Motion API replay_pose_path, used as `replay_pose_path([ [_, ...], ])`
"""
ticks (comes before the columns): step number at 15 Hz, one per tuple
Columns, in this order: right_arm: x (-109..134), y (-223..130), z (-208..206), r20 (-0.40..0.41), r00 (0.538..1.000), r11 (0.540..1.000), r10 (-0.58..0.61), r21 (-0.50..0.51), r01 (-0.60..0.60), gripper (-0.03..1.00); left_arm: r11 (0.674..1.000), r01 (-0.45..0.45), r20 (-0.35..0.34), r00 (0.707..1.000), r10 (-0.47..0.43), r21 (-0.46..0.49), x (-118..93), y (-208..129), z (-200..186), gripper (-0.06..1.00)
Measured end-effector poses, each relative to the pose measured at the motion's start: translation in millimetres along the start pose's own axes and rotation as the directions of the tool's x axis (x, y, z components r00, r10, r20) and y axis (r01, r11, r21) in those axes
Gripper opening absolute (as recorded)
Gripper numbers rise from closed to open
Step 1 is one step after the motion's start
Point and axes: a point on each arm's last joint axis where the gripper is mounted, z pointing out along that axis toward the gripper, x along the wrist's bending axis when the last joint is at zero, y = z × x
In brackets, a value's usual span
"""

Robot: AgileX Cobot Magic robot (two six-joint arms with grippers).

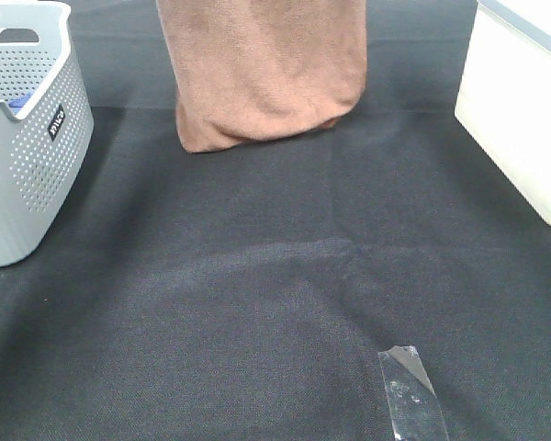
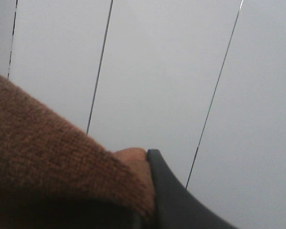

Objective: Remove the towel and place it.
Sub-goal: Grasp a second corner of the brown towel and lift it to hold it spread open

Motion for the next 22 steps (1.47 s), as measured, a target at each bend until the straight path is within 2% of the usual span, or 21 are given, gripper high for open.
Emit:
replay_pose_path([
  [1, -0.1, -0.8, 0.0, 0.002, 1.000, 1.000, 0.000, 0.009, 0.000, 0.01, 0.999, 0.008, 0.005, 1.000, -0.009, 0.052, -2.5, -3.6, 0.1, 0.00],
  [2, -0.7, -3.9, -0.1, 0.008, 1.000, 0.999, 0.006, 0.043, -0.006, 0.01, 0.984, 0.015, 0.015, 1.000, -0.018, 0.179, -7.0, -9.0, -0.8, 0.00],
  [3, -1.7, -11.0, -0.7, 0.022, 0.999, 0.992, 0.030, 0.121, -0.032, 0.01, 0.942, 0.015, 0.033, 0.999, -0.028, 0.335, -15.9, -13.8, -3.9, 0.00],
  [5, -3.9, -25.6, -7.6, 0.065, 0.993, 0.936, 0.097, 0.333, -0.113, 0.01, 0.799, 0.003, 0.087, 0.994, -0.070, 0.601, -40.7, -18.0, -16.9, 0.00],
  [6, -4.5, -31.8, -15.2, 0.089, 0.988, 0.874, 0.129, 0.459, -0.156, 0.01, 0.713, -0.013, 0.121, 0.987, -0.101, 0.701, -52.8, -18.2, -25.4, 0.00],
  [7, -3.9, -33.5, -23.5, 0.100, 0.982, 0.811, 0.161, 0.554, -0.189, 0.01, 0.634, -0.034, 0.156, 0.978, -0.138, 0.772, -63.8, -13.8, -33.8, 0.00],
  [8, -2.3, -33.3, -33.0, 0.086, 0.981, 0.744, 0.175, 0.641, -0.189, 0.01, 0.569, -0.052, 0.178, 0.970, -0.168, 0.820, -71.2, -5.3, -41.2, 0.00],
  [9, -1.3, -31.5, -37.9, 0.070, 0.981, 0.714, 0.181, 0.676, -0.180, 0.01, 0.537, -0.059, 0.185, 0.966, -0.183, 0.842, -73.4, 0.7, -45.1, 0.00],
  [10, 0.4, -27.1, -46.9, 0.031, 0.982, 0.666, 0.187, 0.731, -0.150, 0.01, 0.488, -0.066, 0.188, 0.961, -0.205, 0.871, -73.4, 14.6, -51.4, 0.00],
  [11, 1.7, -13.5, -64.3, -0.039, 0.978, 0.597, 0.203, 0.797, -0.092, 0.01, 0.411, -0.046, 0.156, 0.959, -0.238, 0.911, -64.8, 45.4, -62.6, 0.00],
  [14, -4.4, 17.0, -89.9, -0.070, 0.975, 0.554, 0.212, 0.830, -0.061, 0.01, 0.429, 0.030, 0.124, 0.938, -0.325, 0.903, -57.0, 79.0, -66.2, 0.00],
  [15, -5.9, 22.8, -94.0, -0.071, 0.975, 0.554, 0.212, 0.830, -0.060, 0.01, 0.431, 0.040, 0.121, 0.933, -0.340, 0.901, -56.5, 82.3, -66.5, 0.00],
  [16, -9.9, 37.8, -102.4, -0.070, 0.975, 0.573, 0.210, 0.817, -0.065, 0.01, 0.417, 0.070, 0.113, 0.909, -0.400, 0.906, -57.7, 89.7, -69.3, 0.00],
  [18, -13.7, 51.7, -113.7, -0.067, 0.975, 0.587, 0.210, 0.807, -0.071, 0.01, 0.383, 0.081, 0.109, 0.887, -0.449, 0.920, -58.7, 95.2, -75.6, 0.00],
  [19, -13.4, 55.1, -122.7, -0.069, 0.972, 0.577, 0.225, 0.813, -0.076, 0.01, 0.347, 0.073, 0.108, 0.873, -0.475, 0.935, -61.3, 97.0, -82.6, 0.00],
  [22, -11.2, 48.4, -164.3, -0.062, 0.968, 0.490, 0.242, 0.869, -0.067, 0.01, 0.225, -0.016, 0.134, 0.843, -0.521, 0.974, -73.0, 103.6, -119.7, 0.00],
])
